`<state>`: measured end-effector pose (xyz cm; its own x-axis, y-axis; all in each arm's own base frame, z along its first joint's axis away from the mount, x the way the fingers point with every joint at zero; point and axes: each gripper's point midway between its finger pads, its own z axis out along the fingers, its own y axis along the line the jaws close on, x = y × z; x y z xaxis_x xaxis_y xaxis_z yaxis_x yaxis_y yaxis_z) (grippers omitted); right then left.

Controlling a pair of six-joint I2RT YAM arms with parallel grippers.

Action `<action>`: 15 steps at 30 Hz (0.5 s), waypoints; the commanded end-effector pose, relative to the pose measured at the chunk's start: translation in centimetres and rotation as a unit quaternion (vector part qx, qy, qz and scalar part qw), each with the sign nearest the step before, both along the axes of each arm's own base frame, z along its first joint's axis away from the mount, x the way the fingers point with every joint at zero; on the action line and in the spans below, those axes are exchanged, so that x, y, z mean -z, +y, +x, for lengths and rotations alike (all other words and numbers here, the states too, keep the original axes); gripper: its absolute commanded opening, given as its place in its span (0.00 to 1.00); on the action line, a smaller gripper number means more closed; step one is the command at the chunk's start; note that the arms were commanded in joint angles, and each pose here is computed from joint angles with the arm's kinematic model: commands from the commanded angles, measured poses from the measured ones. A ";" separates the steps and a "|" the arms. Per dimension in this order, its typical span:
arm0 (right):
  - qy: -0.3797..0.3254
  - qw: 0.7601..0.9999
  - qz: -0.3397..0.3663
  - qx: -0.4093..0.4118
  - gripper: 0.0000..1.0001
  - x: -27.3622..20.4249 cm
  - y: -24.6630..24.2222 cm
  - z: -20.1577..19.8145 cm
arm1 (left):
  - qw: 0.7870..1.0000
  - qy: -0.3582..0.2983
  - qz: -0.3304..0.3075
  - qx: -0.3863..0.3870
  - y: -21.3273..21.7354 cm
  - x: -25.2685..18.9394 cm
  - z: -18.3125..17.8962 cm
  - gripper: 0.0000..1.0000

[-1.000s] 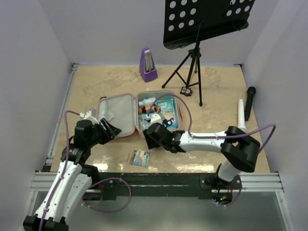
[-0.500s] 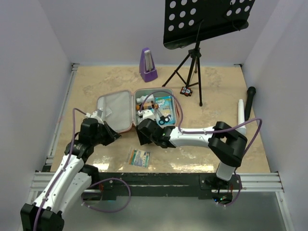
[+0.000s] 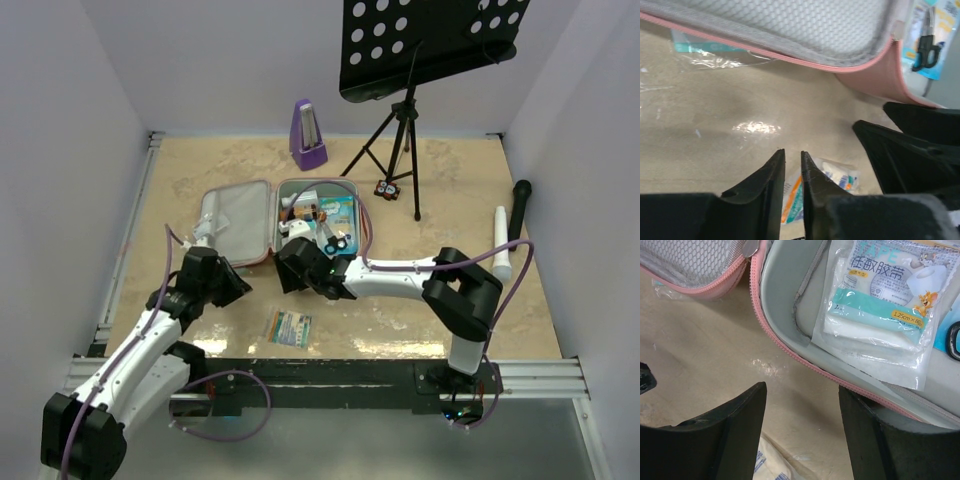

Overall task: Organize the medicine kit
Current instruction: Adjust the medicine box at the center of the board.

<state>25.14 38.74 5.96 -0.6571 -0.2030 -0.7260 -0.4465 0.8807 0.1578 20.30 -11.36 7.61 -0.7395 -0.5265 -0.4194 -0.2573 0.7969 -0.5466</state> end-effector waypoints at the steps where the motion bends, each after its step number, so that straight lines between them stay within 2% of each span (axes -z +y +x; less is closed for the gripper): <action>1: -0.031 0.998 0.046 0.007 0.64 -3.1 1.1 2.3 | 0.998 0.008 0.026 -0.063 1.6 2.0 0.9 0.31; 6: -0.035 0.997 0.073 -0.002 0.63 -4.5 1.0 1.8 | 0.995 -0.001 0.044 -0.092 2.5 3.2 1.5 0.42; 15: -0.049 0.992 0.108 -0.042 0.62 -7.9 -0.9 -0.6 | 0.988 -0.066 0.075 -0.121 3.8 1.7 4.4 0.59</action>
<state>24.80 37.60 10.01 -0.6198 -0.1411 -0.7720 -0.4921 0.8362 0.2423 22.00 -8.15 4.31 -0.6203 -0.6044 -0.4999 -0.4033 0.7924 -0.4577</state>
